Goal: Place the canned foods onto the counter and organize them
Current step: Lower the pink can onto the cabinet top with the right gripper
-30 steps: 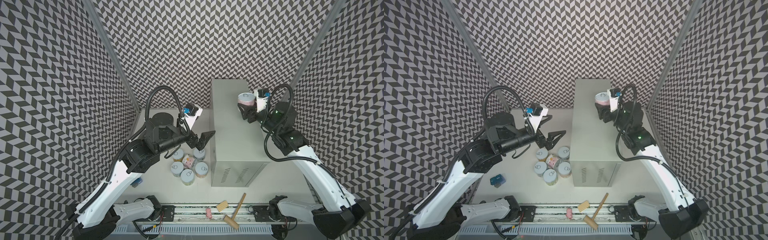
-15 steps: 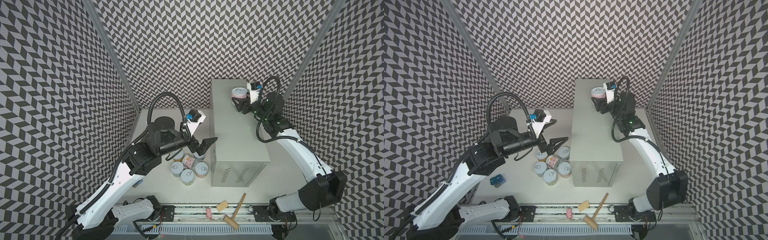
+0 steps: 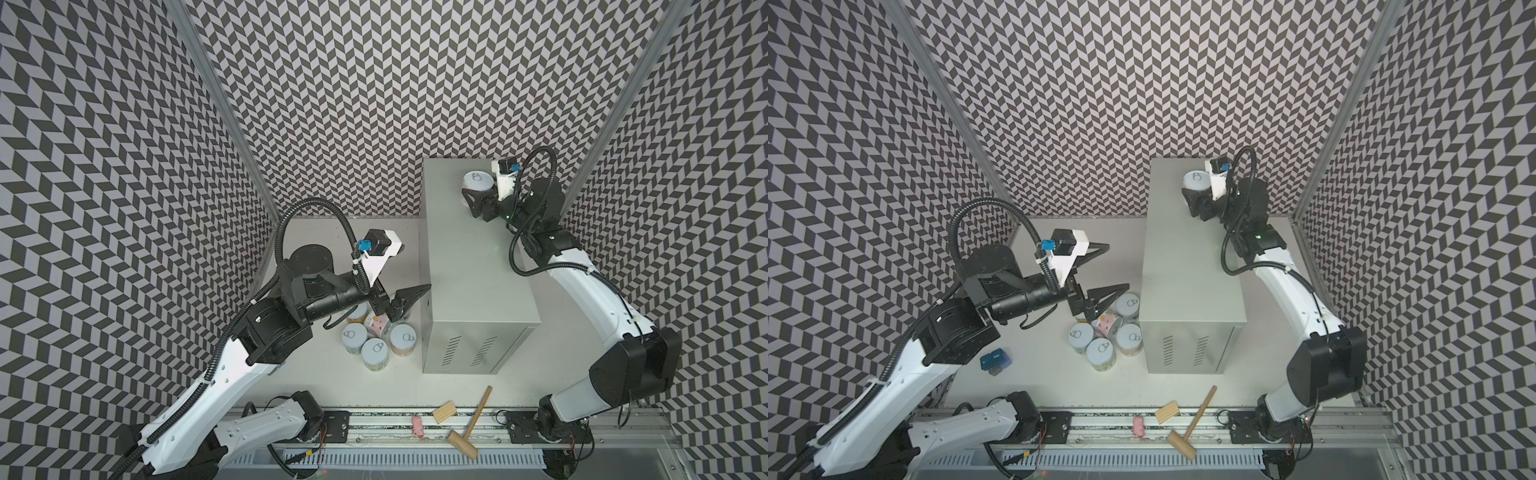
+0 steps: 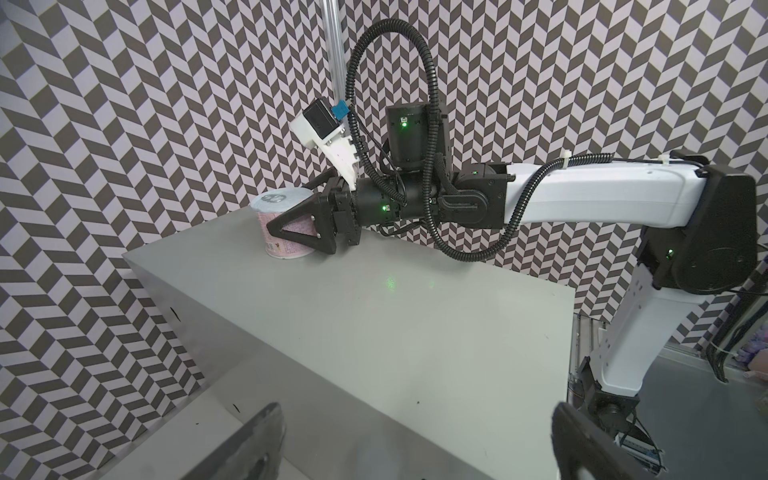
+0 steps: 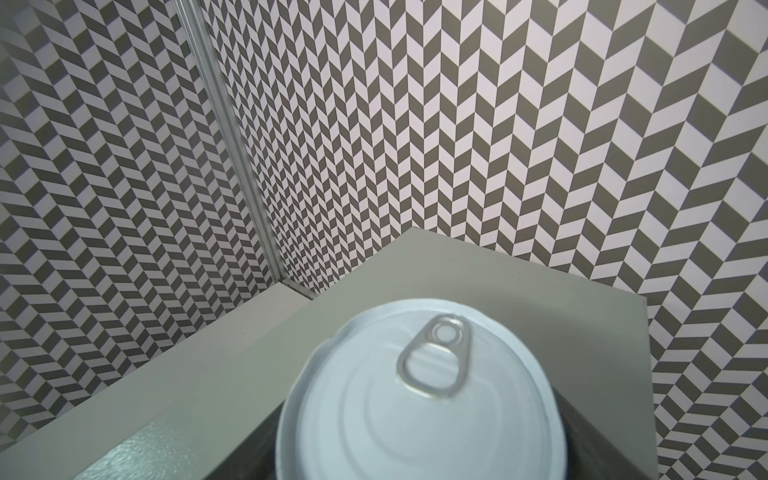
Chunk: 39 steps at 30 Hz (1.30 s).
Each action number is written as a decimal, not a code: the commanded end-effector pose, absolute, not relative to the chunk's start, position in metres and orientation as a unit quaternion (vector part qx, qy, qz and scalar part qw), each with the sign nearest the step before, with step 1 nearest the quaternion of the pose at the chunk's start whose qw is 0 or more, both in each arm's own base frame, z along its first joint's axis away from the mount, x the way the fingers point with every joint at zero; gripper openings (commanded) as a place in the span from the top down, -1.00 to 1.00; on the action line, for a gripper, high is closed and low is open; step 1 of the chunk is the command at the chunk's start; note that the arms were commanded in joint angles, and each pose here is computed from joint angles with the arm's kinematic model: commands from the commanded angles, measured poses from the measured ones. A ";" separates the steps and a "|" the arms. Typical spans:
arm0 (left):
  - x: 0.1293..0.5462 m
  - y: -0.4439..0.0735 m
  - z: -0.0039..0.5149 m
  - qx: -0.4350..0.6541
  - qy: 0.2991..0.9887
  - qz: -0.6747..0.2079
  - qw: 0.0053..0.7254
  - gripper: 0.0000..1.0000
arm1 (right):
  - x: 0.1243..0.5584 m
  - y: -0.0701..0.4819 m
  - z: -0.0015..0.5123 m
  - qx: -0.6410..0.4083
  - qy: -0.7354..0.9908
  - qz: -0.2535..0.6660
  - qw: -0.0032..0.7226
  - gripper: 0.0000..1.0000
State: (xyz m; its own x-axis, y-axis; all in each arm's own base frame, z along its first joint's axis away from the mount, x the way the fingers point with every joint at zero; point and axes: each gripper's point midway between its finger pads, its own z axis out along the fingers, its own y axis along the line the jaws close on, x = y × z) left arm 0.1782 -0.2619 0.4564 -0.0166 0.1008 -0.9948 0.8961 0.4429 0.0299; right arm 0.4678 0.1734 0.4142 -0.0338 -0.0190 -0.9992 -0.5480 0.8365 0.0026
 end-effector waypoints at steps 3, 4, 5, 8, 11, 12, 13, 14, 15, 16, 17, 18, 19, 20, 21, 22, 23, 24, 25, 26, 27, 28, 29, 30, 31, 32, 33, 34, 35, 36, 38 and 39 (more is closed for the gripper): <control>0.174 -0.265 0.461 0.411 0.606 -0.355 0.582 -1.00 | 0.450 0.166 0.455 -0.211 0.648 0.183 0.708 -0.64; 0.174 -0.265 0.461 0.410 0.606 -0.355 0.582 -1.00 | 0.450 0.166 0.455 -0.210 0.649 0.182 0.708 -0.62; 0.175 -0.265 0.460 0.410 0.607 -0.355 0.581 -1.00 | 0.450 0.166 0.454 -0.210 0.651 0.181 0.707 -0.60; 0.175 -0.265 0.461 0.409 0.607 -0.354 0.582 -1.00 | 0.453 0.165 0.454 -0.206 0.653 0.179 0.707 -0.50; 0.175 -0.265 0.460 0.409 0.608 -0.354 0.581 -1.00 | 0.460 0.164 0.455 -0.201 0.657 0.177 0.704 -0.42; 0.176 -0.265 0.460 0.409 0.608 -0.354 0.581 -1.00 | 0.463 0.165 0.455 -0.201 0.661 0.177 0.702 -0.41; 0.176 -0.265 0.460 0.408 0.609 -0.353 0.582 -1.00 | 0.467 0.165 0.455 -0.200 0.663 0.176 0.699 -0.41; 0.176 -0.265 0.460 0.408 0.609 -0.353 0.582 -1.00 | 0.470 0.166 0.454 -0.200 0.665 0.176 0.698 -0.40; 0.176 -0.265 0.459 0.408 0.609 -0.352 0.581 -1.00 | 0.472 0.165 0.453 -0.198 0.666 0.175 0.698 -0.40; 0.177 -0.265 0.459 0.408 0.610 -0.352 0.582 -1.00 | 0.475 0.165 0.454 -0.195 0.666 0.173 0.699 -0.39; 0.177 -0.265 0.459 0.407 0.610 -0.351 0.582 -1.00 | 0.479 0.163 0.454 -0.192 0.667 0.169 0.700 -0.39; 0.177 -0.265 0.459 0.407 0.610 -0.351 0.583 -1.00 | 0.484 0.160 0.454 -0.186 0.668 0.167 0.700 -0.38; 0.177 -0.265 0.459 0.407 0.610 -0.351 0.583 -1.00 | 0.490 0.158 0.454 -0.182 0.670 0.167 0.700 -0.38; 0.177 -0.265 0.459 0.406 0.610 -0.351 0.583 -1.00 | 0.495 0.156 0.455 -0.179 0.671 0.165 0.700 -0.37; 0.177 -0.265 0.459 0.407 0.610 -0.351 0.583 -1.00 | 0.500 0.155 0.455 -0.176 0.674 0.165 0.698 -0.36; 0.178 -0.265 0.459 0.406 0.610 -0.350 0.583 -1.00 | 0.507 0.153 0.453 -0.172 0.677 0.165 0.697 -0.36; 0.178 -0.265 0.459 0.405 0.611 -0.349 0.584 -1.00 | 0.510 0.153 0.452 -0.171 0.677 0.166 0.696 -0.36; 0.178 -0.264 0.459 0.405 0.610 -0.348 0.585 -1.00 | 0.514 0.152 0.452 -0.169 0.678 0.165 0.696 -0.36; 0.178 -0.264 0.459 0.405 0.610 -0.348 0.586 -1.00 | 0.517 0.152 0.451 -0.168 0.678 0.164 0.697 -0.36; 0.178 -0.263 0.460 0.404 0.610 -0.348 0.587 -1.00 | 0.520 0.151 0.450 -0.165 0.679 0.163 0.697 -0.36; 0.178 -0.263 0.460 0.404 0.609 -0.348 0.587 -1.00 | 0.523 0.150 0.450 -0.165 0.679 0.161 0.697 -0.36; 0.178 -0.264 0.460 0.404 0.610 -0.348 0.587 -1.00 | 0.527 0.148 0.449 -0.161 0.681 0.156 0.697 -0.36; 0.178 -0.264 0.460 0.405 0.609 -0.348 0.587 -1.00 | 0.530 0.146 0.449 -0.158 0.682 0.153 0.698 -0.36; 0.179 -0.264 0.460 0.404 0.609 -0.348 0.587 -1.00 | 0.533 0.144 0.448 -0.156 0.682 0.152 0.698 -0.36; 0.179 -0.264 0.460 0.404 0.610 -0.347 0.587 -1.00 | 0.535 0.142 0.449 -0.154 0.681 0.152 0.699 -0.37; 0.179 -0.264 0.459 0.404 0.610 -0.347 0.586 -1.00 | 0.536 0.141 0.450 -0.154 0.680 0.153 0.700 -0.37; 0.180 -0.264 0.460 0.403 0.610 -0.347 0.587 -1.00 | 0.538 0.140 0.450 -0.154 0.680 0.153 0.700 -0.37; 0.180 -0.264 0.460 0.403 0.610 -0.347 0.587 -1.00 | 0.540 0.139 0.449 -0.155 0.680 0.153 0.700 -0.37; 0.180 -0.263 0.460 0.403 0.610 -0.347 0.588 -1.00 | 0.541 0.139 0.449 -0.156 0.680 0.152 0.700 -0.38; 0.179 -0.263 0.461 0.403 0.609 -0.347 0.588 -1.00 | 0.543 0.139 0.449 -0.156 0.681 0.153 0.699 -0.38; 0.179 -0.263 0.462 0.402 0.609 -0.348 0.589 -1.00 | 0.547 0.138 0.448 -0.153 0.683 0.151 0.699 -0.38; 0.179 -0.263 0.462 0.402 0.608 -0.348 0.589 -1.00 | 0.549 0.138 0.445 -0.152 0.684 0.151 0.697 -0.38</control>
State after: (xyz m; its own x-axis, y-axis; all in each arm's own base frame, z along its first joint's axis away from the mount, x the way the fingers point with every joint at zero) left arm 0.1789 -0.2640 0.4559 -0.0115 0.0941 -0.9955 0.9013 0.4322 0.0304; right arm 0.5429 0.1428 0.4324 -0.0187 -0.0182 -0.9997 -0.4353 0.9002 -0.0082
